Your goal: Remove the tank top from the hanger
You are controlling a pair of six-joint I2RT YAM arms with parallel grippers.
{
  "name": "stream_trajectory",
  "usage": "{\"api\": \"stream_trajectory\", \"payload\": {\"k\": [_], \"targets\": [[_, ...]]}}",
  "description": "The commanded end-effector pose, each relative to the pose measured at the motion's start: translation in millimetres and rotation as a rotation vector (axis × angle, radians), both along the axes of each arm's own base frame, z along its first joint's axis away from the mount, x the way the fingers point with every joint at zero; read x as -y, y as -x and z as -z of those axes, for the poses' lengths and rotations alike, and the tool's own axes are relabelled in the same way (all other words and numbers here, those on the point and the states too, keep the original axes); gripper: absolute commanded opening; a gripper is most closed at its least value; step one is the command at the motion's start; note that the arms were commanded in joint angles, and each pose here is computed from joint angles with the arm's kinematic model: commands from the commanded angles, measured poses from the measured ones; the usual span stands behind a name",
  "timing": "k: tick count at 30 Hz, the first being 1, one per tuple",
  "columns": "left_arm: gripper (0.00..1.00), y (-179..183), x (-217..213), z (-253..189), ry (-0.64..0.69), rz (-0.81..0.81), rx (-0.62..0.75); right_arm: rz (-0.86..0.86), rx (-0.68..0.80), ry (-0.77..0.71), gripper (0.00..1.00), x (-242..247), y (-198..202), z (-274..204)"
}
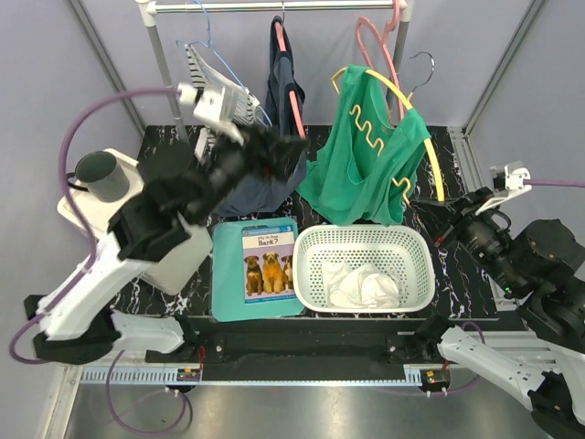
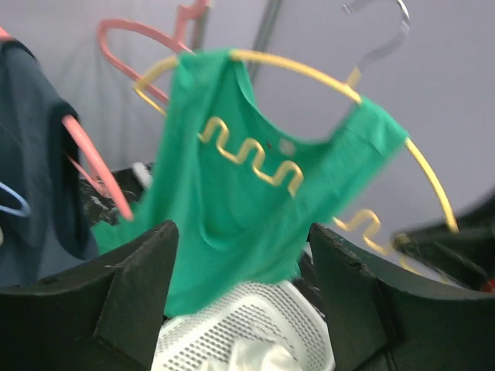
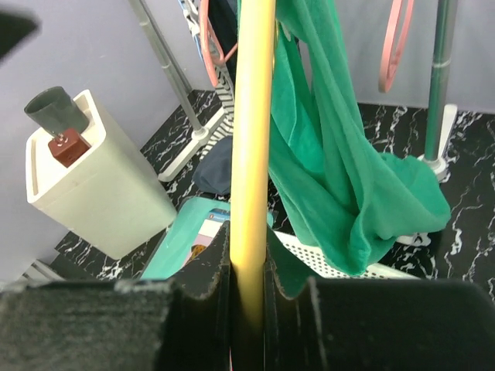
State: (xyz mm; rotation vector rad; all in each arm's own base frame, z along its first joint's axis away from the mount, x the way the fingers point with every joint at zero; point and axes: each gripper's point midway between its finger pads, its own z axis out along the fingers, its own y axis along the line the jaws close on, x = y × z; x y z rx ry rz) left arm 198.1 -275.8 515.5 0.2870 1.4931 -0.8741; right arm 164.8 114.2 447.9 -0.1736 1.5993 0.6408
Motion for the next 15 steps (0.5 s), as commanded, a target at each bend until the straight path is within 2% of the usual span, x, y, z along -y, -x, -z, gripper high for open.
{"api": "stream_trajectory", "payload": {"k": [1,6,8,9,10,15], "targets": [[0.73,-47,13,-24,-0.07,0.012,0.052,-0.04,0.023,-0.082,0.0,-13,-1,-16],[0.75,-81,37,-32,-0.133,-0.009,0.161,-0.051,0.017,-0.097,0.0,-15,0,-19],[0.69,-92,38,-30,-0.138,-0.045,0.165,-0.058,0.019,-0.105,0.0,-16,1,-21],[0.59,-98,42,-25,-0.157,-0.051,0.167,-0.07,0.02,-0.108,0.0,-17,3,-22],[0.56,-102,41,-23,-0.162,-0.072,0.166,-0.072,0.018,-0.114,0.0,-17,3,-23],[0.53,-126,48,-8,-0.192,-0.146,0.16,-0.114,0.011,-0.126,0.0,-22,10,-22]]}}
